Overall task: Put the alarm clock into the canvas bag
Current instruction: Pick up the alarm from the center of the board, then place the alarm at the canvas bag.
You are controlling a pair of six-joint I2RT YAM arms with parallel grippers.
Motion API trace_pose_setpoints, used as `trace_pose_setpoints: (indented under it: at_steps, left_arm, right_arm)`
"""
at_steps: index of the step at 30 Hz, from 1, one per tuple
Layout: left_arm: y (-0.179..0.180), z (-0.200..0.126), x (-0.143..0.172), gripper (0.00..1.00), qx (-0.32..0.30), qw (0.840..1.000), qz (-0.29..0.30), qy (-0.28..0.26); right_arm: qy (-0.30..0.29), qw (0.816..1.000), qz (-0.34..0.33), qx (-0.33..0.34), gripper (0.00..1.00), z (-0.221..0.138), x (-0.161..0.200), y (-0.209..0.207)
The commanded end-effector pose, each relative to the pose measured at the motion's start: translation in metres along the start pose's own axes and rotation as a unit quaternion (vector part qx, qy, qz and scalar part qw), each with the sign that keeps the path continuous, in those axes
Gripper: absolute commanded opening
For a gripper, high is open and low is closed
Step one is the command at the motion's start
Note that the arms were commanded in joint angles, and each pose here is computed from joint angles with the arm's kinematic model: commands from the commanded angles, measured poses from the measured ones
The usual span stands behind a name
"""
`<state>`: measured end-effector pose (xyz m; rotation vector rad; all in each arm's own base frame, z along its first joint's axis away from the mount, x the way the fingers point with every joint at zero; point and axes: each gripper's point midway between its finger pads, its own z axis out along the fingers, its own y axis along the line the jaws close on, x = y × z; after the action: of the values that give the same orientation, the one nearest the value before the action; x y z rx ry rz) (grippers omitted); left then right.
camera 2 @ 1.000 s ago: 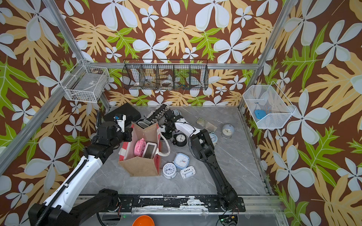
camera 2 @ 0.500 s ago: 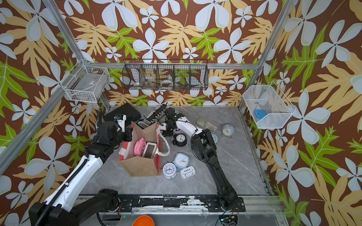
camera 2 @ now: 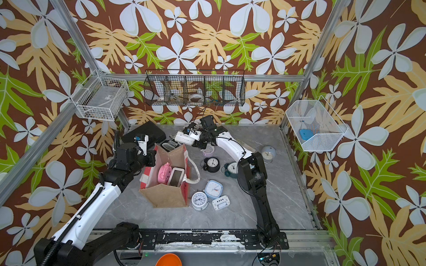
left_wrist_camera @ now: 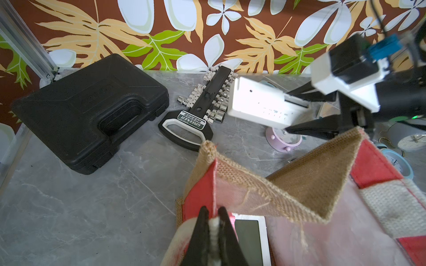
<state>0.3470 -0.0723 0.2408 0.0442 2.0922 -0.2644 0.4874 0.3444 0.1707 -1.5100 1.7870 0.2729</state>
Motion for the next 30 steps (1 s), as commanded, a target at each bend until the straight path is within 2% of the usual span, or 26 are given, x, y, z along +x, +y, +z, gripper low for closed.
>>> trace_pose_setpoints:
  at_steps: [1, 8, 12, 17, 19, 24, 30]
  left_arm:
    - [-0.002, -0.002, -0.004, 0.0, 0.006, 1.0, 0.001, -0.008]
    - [-0.003, -0.001, -0.005, 0.0, 0.008, 1.0, 0.002, -0.006]
    - [-0.004, -0.002, -0.005, 0.0, 0.011, 1.0, 0.001, -0.006]
    - [-0.005, -0.002, -0.005, 0.0, 0.015, 1.0, -0.001, -0.006]
    - [-0.006, -0.002, -0.005, 0.0, 0.015, 1.0, -0.001, -0.007]
    - [-0.006, -0.003, -0.006, 0.0, 0.016, 1.0, -0.002, -0.009]
    - [-0.005, -0.002, -0.004, 0.0, 0.013, 1.0, -0.003, -0.006]
  right_arm:
    - [-0.009, 0.998, 0.035, 0.059, 0.45, -0.024, -0.014, -0.019]
    - [-0.006, 0.986, 0.11, 0.128, 0.44, -0.082, -0.024, -0.034]
    - [-0.033, 0.972, 0.17, 0.161, 0.41, -0.122, -0.037, -0.035]
    - [-0.09, 0.956, 0.227, 0.165, 0.37, -0.156, -0.064, -0.004]
    - [-0.102, 0.943, 0.263, 0.175, 0.37, -0.166, -0.071, 0.005]
    - [-0.116, 0.909, 0.365, 0.162, 0.35, -0.175, -0.089, 0.036]
    - [-0.139, 0.876, 0.451, 0.096, 0.28, -0.164, -0.118, 0.096]
